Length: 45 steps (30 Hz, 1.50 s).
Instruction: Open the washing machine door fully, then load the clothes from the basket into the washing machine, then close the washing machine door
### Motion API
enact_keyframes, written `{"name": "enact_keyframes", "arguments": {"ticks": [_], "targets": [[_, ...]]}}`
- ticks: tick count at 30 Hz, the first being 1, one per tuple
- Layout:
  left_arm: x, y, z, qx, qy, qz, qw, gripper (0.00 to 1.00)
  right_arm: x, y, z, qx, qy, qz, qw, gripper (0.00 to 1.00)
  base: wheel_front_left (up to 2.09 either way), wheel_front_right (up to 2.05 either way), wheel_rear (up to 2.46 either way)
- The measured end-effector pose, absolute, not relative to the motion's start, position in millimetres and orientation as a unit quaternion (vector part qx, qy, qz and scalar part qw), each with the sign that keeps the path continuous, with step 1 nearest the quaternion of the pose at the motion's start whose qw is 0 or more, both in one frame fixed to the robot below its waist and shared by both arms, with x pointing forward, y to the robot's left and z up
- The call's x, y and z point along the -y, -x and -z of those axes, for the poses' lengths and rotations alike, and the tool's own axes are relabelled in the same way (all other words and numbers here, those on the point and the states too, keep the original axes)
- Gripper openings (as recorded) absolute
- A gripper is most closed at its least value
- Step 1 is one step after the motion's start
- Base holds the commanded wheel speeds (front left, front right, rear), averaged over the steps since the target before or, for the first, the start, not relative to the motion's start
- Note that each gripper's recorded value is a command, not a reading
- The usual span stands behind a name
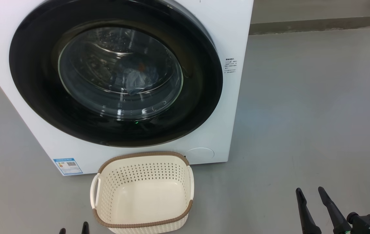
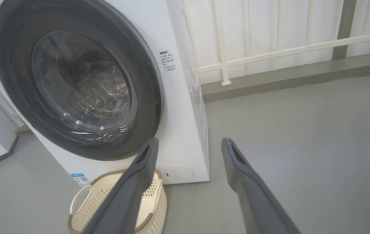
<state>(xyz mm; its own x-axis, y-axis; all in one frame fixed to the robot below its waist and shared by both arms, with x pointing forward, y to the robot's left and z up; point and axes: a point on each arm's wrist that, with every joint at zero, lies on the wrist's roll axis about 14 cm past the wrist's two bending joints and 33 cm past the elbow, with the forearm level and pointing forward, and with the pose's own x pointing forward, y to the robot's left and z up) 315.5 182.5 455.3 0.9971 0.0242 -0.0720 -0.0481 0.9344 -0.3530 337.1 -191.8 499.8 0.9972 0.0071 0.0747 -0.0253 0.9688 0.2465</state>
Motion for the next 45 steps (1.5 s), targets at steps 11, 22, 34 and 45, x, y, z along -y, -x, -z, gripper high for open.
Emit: {"name": "enact_keyframes", "arguments": {"ticks": [11, 22, 34, 45], "targets": [[-184, -315, -455, -0.034, 0.18, -0.022, 0.983, 1.0, 190, -338, -498, 0.033, -0.126, -0.01, 0.991, 1.0, 0.0, 0.0, 0.0], [-187, -314, -455, -0.033, 0.18, -0.026, 0.983, 1.0, 188, -339, -496, 0.031, -0.126, -0.012, 0.991, 1.0, 0.0, 0.0, 0.0], [-177, -306, -430, -0.076, 0.207, -0.033, 0.975, 0.0, 187, -335, -470, -0.012, -0.147, -0.003, 0.989, 0.0, 0.0, 0.0, 0.0], [-181, -306, -426, -0.088, 0.261, -0.049, 0.96, 0.0, 192, -334, -465, -0.026, -0.206, 0.014, 0.978, 0.0, 0.0, 0.0, 0.0]]}}
